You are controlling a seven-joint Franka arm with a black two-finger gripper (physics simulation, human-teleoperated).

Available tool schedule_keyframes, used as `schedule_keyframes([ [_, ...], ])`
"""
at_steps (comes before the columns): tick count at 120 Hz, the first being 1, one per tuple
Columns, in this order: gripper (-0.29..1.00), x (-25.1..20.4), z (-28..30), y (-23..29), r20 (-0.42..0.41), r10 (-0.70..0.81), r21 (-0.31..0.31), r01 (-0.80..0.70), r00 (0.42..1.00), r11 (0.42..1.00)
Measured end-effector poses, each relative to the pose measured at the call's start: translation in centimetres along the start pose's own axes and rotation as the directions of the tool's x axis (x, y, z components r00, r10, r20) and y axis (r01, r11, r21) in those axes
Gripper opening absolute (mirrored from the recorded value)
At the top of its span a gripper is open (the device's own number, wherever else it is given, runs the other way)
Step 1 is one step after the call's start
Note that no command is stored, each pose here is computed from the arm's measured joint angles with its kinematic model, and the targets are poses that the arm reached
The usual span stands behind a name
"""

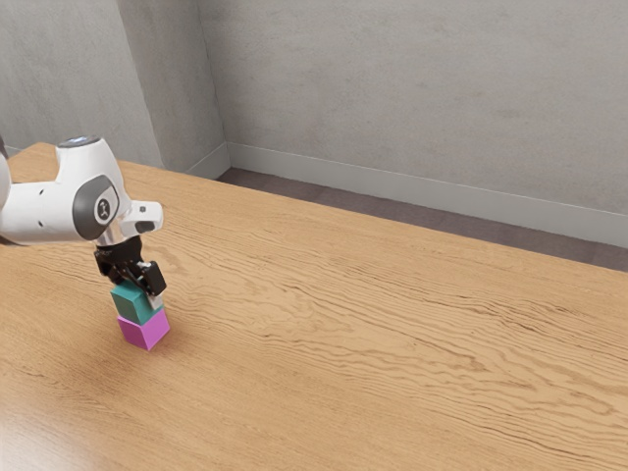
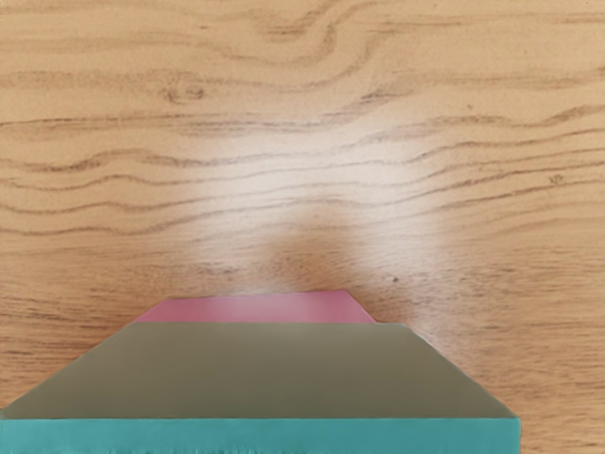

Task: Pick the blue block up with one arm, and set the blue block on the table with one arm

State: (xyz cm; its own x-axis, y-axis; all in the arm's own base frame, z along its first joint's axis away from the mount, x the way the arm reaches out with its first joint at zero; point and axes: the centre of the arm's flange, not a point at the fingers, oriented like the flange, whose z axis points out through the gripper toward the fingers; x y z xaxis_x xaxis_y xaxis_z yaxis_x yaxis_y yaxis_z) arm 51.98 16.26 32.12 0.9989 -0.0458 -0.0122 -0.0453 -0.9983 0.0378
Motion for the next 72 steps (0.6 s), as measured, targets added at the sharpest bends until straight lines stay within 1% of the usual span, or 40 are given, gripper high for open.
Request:
schedule_keyframes([
  [32, 0.70, -0.19, -0.09, -0.28, 0.005, -0.020, 0.007, 0.020, 1.000, 1.000],
  [54, 0.47, -0.24, -0.07, -0.28, 0.006, -0.032, 0.006, 0.032, 0.999, 0.999],
  [72, 0.40, -0.22, -0.38, -0.23, 0.000, -0.040, 0.007, 0.040, 0.999, 0.999],
])
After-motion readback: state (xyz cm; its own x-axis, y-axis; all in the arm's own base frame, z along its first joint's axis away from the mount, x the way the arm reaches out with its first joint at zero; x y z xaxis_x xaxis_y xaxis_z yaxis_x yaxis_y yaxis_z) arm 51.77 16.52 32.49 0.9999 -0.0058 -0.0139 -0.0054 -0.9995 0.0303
